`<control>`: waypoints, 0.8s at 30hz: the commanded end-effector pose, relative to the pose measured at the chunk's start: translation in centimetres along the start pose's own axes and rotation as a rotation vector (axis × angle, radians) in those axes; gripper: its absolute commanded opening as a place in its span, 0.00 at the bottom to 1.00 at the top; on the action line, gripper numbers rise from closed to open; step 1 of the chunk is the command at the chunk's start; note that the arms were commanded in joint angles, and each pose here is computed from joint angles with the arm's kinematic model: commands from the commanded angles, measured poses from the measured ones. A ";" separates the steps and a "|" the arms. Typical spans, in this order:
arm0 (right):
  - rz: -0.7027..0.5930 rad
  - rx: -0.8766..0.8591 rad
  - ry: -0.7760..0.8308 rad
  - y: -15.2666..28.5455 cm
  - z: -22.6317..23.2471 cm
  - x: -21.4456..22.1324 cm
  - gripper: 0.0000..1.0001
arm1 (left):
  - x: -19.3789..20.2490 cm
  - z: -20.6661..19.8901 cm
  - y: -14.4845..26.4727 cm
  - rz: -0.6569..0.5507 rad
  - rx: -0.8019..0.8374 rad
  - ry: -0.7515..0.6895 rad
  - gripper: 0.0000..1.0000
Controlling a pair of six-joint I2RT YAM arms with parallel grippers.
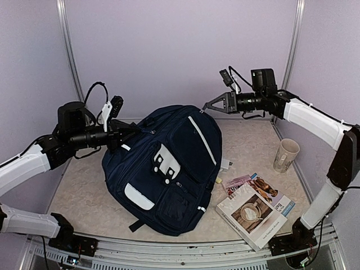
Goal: Pack the student bag
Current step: Unzip the upper front pocket of the student bag.
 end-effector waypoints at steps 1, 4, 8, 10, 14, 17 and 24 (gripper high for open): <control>-0.131 -0.049 0.241 -0.1 5.7 -7.2 0.00 | -2.7 -0.7 2.3 -0.121 0.001 -0.089 0.00; -0.169 -0.108 0.271 -0.8 9.0 -10.1 0.00 | -1.5 -1.4 3.0 -0.113 0.059 -0.029 0.04; -0.172 -0.182 0.296 -2.7 11.4 -11.1 0.00 | -0.2 -1.7 4.0 -0.106 0.004 -0.010 0.08; -0.178 -0.215 0.321 -3.3 12.6 -11.2 0.00 | 0.6 -2.1 4.4 -0.104 -0.006 -0.013 0.11; -0.159 -0.270 0.384 -4.6 14.6 -10.0 0.00 | 2.5 -3.2 5.1 -0.070 -0.015 -0.012 0.49; -0.128 -0.329 0.430 -5.4 15.9 -8.5 0.00 | 3.0 -3.6 6.0 -0.066 -0.050 -0.010 0.87; -0.094 -0.345 0.425 -6.9 16.1 -5.4 0.00 | -1.5 -2.4 6.7 -0.146 -0.134 0.113 0.99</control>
Point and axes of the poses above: each gripper's point midway between its finger pads, its own y axis back along the fingers, its own z axis along the line the jaws close on, x = y × z, the point moved 6 cm from there along y, back along the fingers, and after that the axes turned 3 degrees about -y, right-handed, at the moved point
